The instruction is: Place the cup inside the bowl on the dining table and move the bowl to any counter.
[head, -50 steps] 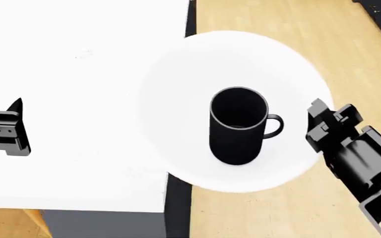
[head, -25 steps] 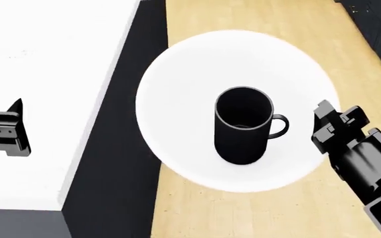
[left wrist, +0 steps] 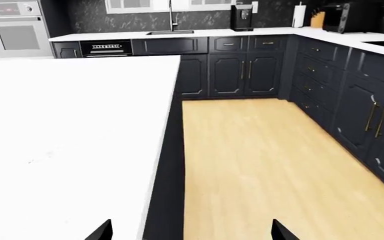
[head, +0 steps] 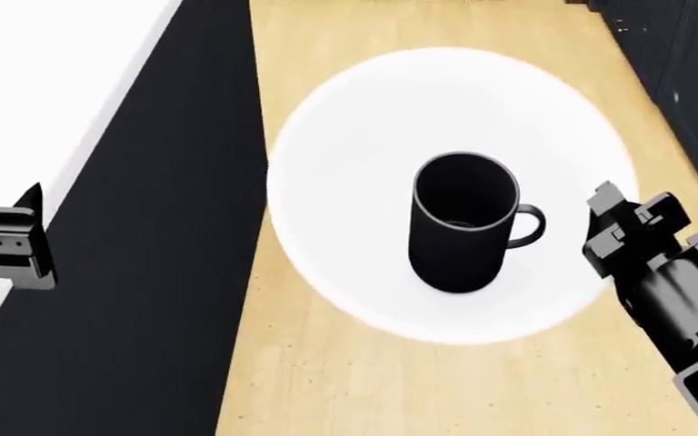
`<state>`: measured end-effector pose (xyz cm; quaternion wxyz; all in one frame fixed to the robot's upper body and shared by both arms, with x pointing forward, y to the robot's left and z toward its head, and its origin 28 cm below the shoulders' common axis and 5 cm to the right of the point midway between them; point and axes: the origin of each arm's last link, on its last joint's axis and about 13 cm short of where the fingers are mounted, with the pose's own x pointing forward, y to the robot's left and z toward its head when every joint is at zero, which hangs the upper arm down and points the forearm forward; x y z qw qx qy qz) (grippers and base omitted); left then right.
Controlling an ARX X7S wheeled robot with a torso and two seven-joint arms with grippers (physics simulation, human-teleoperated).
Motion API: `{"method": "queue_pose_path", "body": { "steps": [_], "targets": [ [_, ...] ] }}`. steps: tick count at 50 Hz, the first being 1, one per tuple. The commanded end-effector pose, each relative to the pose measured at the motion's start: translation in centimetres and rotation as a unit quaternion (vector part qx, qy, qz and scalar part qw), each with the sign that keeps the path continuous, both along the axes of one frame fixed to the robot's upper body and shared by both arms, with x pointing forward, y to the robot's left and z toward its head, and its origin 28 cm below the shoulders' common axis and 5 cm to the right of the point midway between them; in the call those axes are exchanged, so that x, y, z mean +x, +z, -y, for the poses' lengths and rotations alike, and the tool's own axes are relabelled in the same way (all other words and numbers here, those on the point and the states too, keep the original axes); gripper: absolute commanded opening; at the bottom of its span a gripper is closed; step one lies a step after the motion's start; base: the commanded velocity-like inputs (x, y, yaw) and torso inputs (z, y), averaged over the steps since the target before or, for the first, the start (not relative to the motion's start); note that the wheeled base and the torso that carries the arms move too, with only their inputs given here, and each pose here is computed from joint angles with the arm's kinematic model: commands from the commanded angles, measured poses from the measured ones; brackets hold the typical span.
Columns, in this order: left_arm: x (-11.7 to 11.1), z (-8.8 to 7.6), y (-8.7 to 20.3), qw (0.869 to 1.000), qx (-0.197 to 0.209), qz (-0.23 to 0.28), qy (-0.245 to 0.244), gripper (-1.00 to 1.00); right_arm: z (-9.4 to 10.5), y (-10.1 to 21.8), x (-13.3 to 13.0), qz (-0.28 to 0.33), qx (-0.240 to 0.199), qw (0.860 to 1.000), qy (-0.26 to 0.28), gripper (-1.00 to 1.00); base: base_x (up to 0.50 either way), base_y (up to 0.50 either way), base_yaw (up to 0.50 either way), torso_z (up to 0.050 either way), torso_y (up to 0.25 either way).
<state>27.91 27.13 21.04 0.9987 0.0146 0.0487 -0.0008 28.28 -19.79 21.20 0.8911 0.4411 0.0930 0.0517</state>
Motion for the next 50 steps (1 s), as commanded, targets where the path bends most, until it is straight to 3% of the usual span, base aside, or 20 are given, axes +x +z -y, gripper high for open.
{"method": "queue_pose_path", "body": {
  "steps": [1, 50],
  "targets": [
    [0.1, 0.1, 0.1, 1.0, 0.001, 0.001, 0.002, 1.0, 0.3, 0.1, 0.4, 0.023, 0.007, 1.0, -0.006, -1.0, 0.5, -0.18, 0.0, 0.0, 0.0],
    [-0.1, -0.1, -0.5, 1.0, -0.001, -0.003, 0.005, 1.0, 0.3, 1.0, 2.1, 0.026, 0.01, 1.0, -0.002, -1.0, 0.5, -0.18, 0.0, 0.0, 0.002]
  ]
}}
